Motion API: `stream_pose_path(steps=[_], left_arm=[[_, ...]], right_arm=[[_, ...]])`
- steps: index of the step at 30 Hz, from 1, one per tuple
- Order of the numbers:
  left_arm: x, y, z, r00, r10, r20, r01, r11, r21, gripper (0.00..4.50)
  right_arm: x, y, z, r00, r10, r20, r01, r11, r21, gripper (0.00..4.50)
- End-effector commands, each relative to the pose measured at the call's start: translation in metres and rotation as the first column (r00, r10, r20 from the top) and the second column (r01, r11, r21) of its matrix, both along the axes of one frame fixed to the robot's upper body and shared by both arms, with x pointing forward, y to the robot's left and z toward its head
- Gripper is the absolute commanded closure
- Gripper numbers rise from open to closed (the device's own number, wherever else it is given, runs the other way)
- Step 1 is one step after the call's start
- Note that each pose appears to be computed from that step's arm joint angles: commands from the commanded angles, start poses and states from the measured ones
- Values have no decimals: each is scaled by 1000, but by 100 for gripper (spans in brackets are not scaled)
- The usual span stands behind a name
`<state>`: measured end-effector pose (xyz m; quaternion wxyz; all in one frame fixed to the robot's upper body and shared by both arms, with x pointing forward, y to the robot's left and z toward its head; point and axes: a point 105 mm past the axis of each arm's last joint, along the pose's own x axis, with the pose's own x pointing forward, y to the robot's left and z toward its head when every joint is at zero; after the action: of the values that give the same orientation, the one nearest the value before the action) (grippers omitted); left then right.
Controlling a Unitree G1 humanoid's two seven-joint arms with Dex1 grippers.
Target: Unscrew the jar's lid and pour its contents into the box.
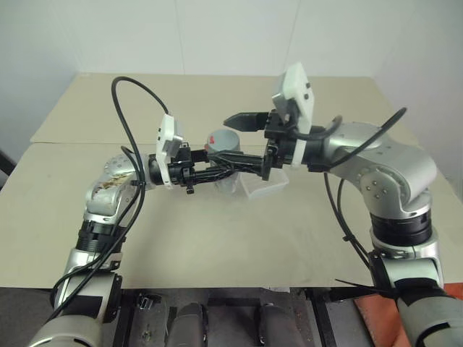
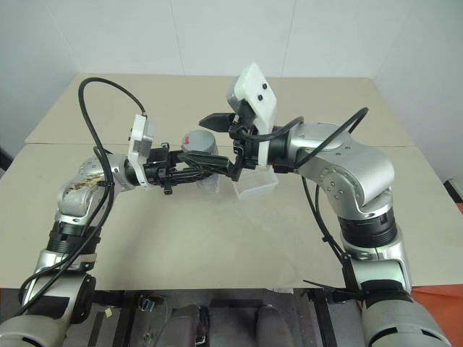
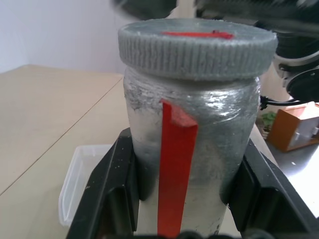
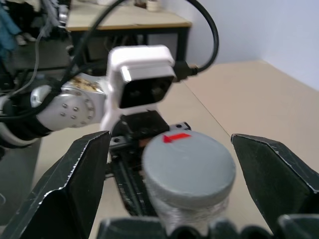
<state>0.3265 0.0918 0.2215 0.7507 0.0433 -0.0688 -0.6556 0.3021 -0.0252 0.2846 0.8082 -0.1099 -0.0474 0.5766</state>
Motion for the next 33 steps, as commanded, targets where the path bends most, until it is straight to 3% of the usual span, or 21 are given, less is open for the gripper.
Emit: stream_pose_path(steps=[1,6,9,13,20,24,27,31,33], left_arm=[[-2,-4,9,998,-36,59,36,999,13,258],[-2,-4,8,997,-42,68,41,999,23,258],[-2,-3,8,997,-43,70,42,999,25,258],[-3,-2,7,996,-46,71,44,999,32,258],[-9,-7,11,990,-121,77,120,993,23,258],[-20,-14,20,962,-259,86,258,966,16,258],[-35,-18,24,914,-398,77,395,917,52,258],[-51,-20,25,870,-491,52,486,870,82,258],[-59,-21,24,849,-526,47,520,849,98,258]], right_arm=[[1,1,9,999,-22,32,21,1000,8,0],[5,1,6,999,-39,26,39,999,6,0],[5,2,7,999,-43,26,43,999,15,58],[5,2,8,999,-36,22,36,999,29,170],[-11,3,10,992,118,37,-119,992,29,171],[-35,0,6,920,389,49,-390,921,13,171],[-57,-8,2,769,639,21,-639,769,-11,171],[-67,-14,-1,628,778,4,-777,628,-40,171],[-64,-13,-4,606,795,-1,-794,605,-60,171]])
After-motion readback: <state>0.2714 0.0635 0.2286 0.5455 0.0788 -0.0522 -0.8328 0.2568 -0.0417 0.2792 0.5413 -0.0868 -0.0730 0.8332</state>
